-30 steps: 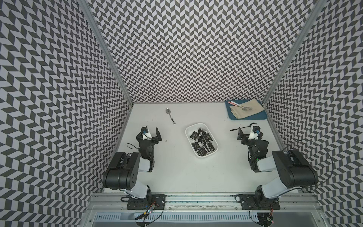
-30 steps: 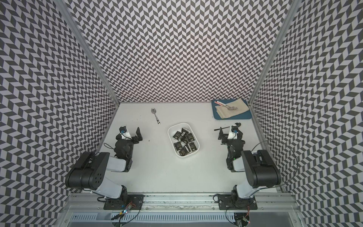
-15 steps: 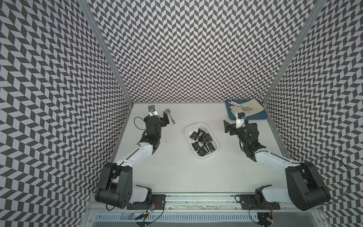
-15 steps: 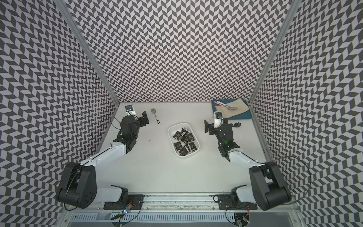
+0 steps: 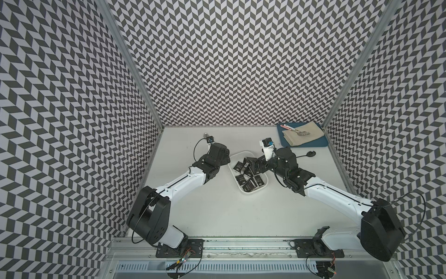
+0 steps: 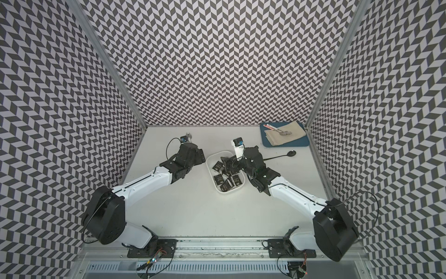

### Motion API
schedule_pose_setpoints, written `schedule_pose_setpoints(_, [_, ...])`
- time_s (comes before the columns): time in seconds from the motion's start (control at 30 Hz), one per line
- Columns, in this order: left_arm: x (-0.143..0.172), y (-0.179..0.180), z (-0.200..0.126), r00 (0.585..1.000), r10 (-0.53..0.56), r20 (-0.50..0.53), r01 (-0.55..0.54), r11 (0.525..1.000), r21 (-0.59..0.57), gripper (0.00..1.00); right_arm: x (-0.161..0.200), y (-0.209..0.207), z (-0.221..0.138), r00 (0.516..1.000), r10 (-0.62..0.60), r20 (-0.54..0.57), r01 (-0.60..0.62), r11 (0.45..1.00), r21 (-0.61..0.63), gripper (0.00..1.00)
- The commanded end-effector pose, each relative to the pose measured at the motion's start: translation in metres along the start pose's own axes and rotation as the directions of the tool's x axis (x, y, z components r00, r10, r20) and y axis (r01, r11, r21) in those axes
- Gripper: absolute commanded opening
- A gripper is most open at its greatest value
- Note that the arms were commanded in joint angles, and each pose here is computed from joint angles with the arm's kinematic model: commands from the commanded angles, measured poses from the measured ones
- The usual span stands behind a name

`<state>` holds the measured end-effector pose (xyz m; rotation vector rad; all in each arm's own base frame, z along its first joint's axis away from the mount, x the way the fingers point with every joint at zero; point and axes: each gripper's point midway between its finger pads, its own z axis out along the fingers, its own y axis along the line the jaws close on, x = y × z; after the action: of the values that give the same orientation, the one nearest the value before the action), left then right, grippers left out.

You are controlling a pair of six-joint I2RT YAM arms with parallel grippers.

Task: Take the pocket tissues out of the storage box
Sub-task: Adjust the storage box at the center of the board.

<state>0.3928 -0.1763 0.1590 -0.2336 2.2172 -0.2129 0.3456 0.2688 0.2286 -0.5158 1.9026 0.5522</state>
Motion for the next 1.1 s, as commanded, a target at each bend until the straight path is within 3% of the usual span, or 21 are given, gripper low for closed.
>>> schedule_pose_setpoints(0.0, [0.024,-0.023,-0.006,0.996,-0.028,-0.088,0.033,0.997,0.066,0.77,0.007,0.005,0.001,0.998,0.030,-0.059,-0.030,0.999,0.012,0.99])
schedule_pose_setpoints(0.1, [0.041,-0.036,-0.003,0.990,-0.046,-0.131,0.061,0.991,0.117,0.68,0.012,-0.003,-0.005,0.995,0.057,-0.083,-0.052,0.997,0.060,0.97])
schedule_pose_setpoints(0.23, [0.064,-0.056,0.002,0.982,-0.017,-0.187,0.048,0.985,0.165,0.51,0.027,-0.031,-0.012,0.992,0.090,-0.083,-0.071,0.975,0.212,0.94])
schedule_pose_setpoints(0.33, [0.073,-0.060,0.008,0.977,-0.012,-0.213,0.042,0.989,0.138,0.38,0.035,-0.044,-0.016,0.988,0.110,-0.109,-0.078,0.962,0.263,0.93])
schedule_pose_setpoints(0.47, [0.062,-0.050,0.013,0.979,-0.038,-0.200,0.052,0.996,0.067,0.42,0.039,-0.056,-0.021,0.984,0.138,-0.109,-0.102,0.952,0.290,0.93])
schedule_pose_setpoints(0.67, [0.022,-0.043,0.010,0.988,-0.071,-0.140,0.082,0.994,0.078,0.39,0.050,-0.059,-0.020,0.981,0.140,-0.136,-0.096,0.953,0.286,0.93])
schedule_pose_setpoints(0.8, [0.035,-0.052,0.009,0.978,-0.067,-0.196,0.093,0.988,0.127,0.38,0.056,-0.054,-0.015,0.975,0.140,-0.174,-0.091,0.960,0.263,0.92])
schedule_pose_setpoints(1.07, [0.078,-0.052,0.001,0.961,-0.049,-0.274,0.075,0.994,0.083,0.40,0.065,-0.052,-0.013,0.966,0.152,-0.208,-0.098,0.963,0.250,0.92])
